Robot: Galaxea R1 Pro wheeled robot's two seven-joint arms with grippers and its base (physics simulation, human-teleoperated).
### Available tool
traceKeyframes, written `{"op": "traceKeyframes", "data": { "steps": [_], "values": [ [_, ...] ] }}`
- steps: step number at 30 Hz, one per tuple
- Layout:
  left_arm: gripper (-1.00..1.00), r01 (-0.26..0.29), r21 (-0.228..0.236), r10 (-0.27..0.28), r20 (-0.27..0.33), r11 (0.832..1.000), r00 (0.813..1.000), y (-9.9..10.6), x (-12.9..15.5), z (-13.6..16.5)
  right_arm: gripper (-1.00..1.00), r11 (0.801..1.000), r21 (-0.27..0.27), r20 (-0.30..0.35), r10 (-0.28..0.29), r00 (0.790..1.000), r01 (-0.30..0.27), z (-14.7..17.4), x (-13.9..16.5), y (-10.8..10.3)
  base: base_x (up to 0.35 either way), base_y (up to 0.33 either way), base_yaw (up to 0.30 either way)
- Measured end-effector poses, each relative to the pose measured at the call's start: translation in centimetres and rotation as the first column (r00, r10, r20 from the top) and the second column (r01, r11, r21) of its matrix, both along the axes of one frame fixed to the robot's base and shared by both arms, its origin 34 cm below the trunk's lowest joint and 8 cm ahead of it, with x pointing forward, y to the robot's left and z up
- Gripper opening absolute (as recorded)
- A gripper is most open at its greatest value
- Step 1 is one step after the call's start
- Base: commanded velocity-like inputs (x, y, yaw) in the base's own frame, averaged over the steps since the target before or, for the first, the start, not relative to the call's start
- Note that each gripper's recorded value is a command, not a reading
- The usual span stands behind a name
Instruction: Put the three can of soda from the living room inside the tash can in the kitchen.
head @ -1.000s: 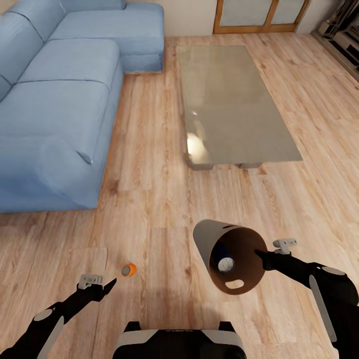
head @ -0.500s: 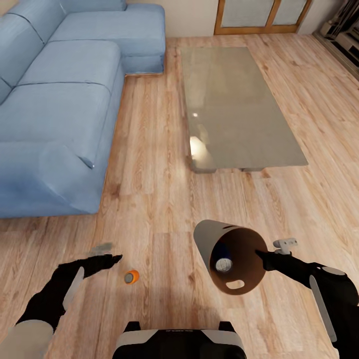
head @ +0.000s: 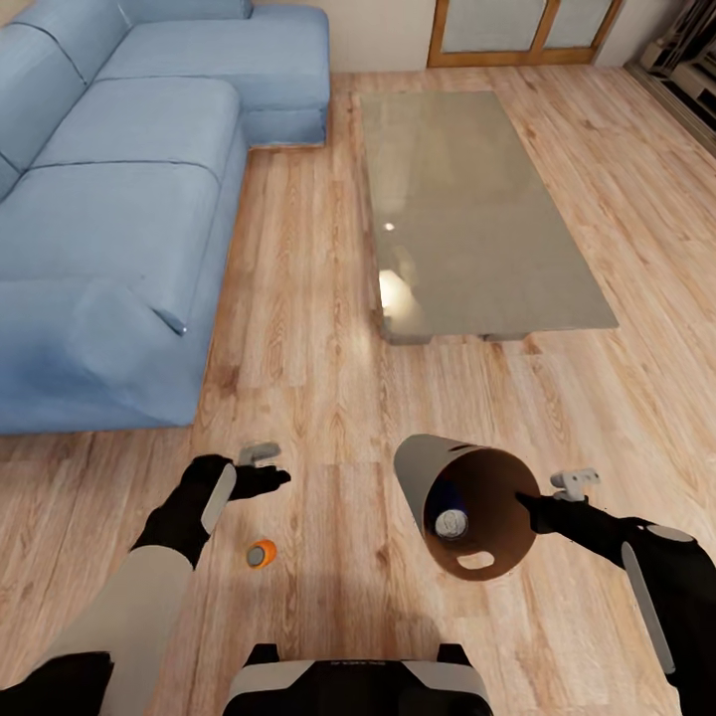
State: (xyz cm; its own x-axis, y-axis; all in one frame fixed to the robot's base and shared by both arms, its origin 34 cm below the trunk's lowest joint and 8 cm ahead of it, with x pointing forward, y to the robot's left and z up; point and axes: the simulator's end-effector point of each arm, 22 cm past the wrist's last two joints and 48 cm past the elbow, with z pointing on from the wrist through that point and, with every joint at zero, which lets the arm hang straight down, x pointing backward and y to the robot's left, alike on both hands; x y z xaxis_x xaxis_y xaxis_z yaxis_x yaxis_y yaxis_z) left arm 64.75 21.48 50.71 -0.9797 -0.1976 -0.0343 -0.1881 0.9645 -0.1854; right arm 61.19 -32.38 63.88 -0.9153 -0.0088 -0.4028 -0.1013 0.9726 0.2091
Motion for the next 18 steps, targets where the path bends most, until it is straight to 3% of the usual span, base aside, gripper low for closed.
{"op": "traceKeyframes", "data": {
  "steps": [2,4,5,6,8,10,11,12,15,18],
  "values": [
    [1.00,0.002,-0.003,-0.002,-0.036,1.000,0.999,-0.2,-1.4,-1.0,-1.00,1.000,0.007,0.010,-0.012,1.000,0.012,0.3,1.8,-0.8,0.000,0.000,0.000],
    [1.00,0.007,0.001,-0.007,-0.051,1.000,0.999,-0.1,-1.9,-1.6,-1.00,0.998,-0.060,0.055,-0.009,0.998,0.012,2.0,5.1,-3.3,0.000,0.000,0.000],
    [1.00,0.008,0.002,-0.007,-0.055,1.000,0.998,-0.1,-2.1,-1.8,-1.00,0.996,-0.083,0.048,-0.013,0.999,0.017,2.2,5.8,-4.2,0.000,0.000,0.000],
    [1.00,0.010,0.005,-0.010,-0.064,1.000,0.998,0.0,-2.3,-2.1,-1.00,0.996,-0.079,-0.006,-0.039,0.999,0.039,2.4,6.4,-5.1,0.000,0.000,0.000],
    [1.00,0.014,0.010,-0.013,-0.076,1.000,0.997,0.2,-2.7,-2.6,-1.00,0.993,-0.096,-0.016,-0.077,0.997,0.075,3.1,9.6,-7.6,0.000,0.000,0.000],
    [1.00,0.015,0.025,-0.013,-0.082,1.000,0.997,0.6,-2.8,-3.0,-1.00,0.980,-0.187,0.069,-0.057,0.996,0.069,6.5,13.4,-10.0,0.000,0.000,0.000],
    [1.00,0.014,0.054,-0.009,-0.088,0.998,0.996,1.4,-3.0,-3.2,-1.00,0.982,-0.169,0.098,-0.065,0.993,0.081,8.1,15.6,-11.3,0.000,0.000,0.000],
    [1.00,0.013,0.059,-0.008,-0.089,0.998,0.996,1.5,-3.0,-3.4,-1.00,0.978,-0.193,0.156,-0.055,0.986,0.085,10.0,17.3,-12.3,0.000,0.000,0.000],
    [1.00,0.012,0.075,-0.005,-0.093,0.997,0.996,2.0,-3.0,-3.4,-1.00,0.974,-0.209,0.161,-0.053,0.986,0.086,11.7,18.6,-14.0,0.000,0.000,0.000],
    [1.00,0.013,0.080,-0.005,-0.093,0.997,0.996,2.1,-3.0,-3.4,-1.00,0.960,-0.264,0.197,-0.037,0.980,0.090,13.7,19.5,-15.8,0.000,0.000,0.000]
  ]
}}
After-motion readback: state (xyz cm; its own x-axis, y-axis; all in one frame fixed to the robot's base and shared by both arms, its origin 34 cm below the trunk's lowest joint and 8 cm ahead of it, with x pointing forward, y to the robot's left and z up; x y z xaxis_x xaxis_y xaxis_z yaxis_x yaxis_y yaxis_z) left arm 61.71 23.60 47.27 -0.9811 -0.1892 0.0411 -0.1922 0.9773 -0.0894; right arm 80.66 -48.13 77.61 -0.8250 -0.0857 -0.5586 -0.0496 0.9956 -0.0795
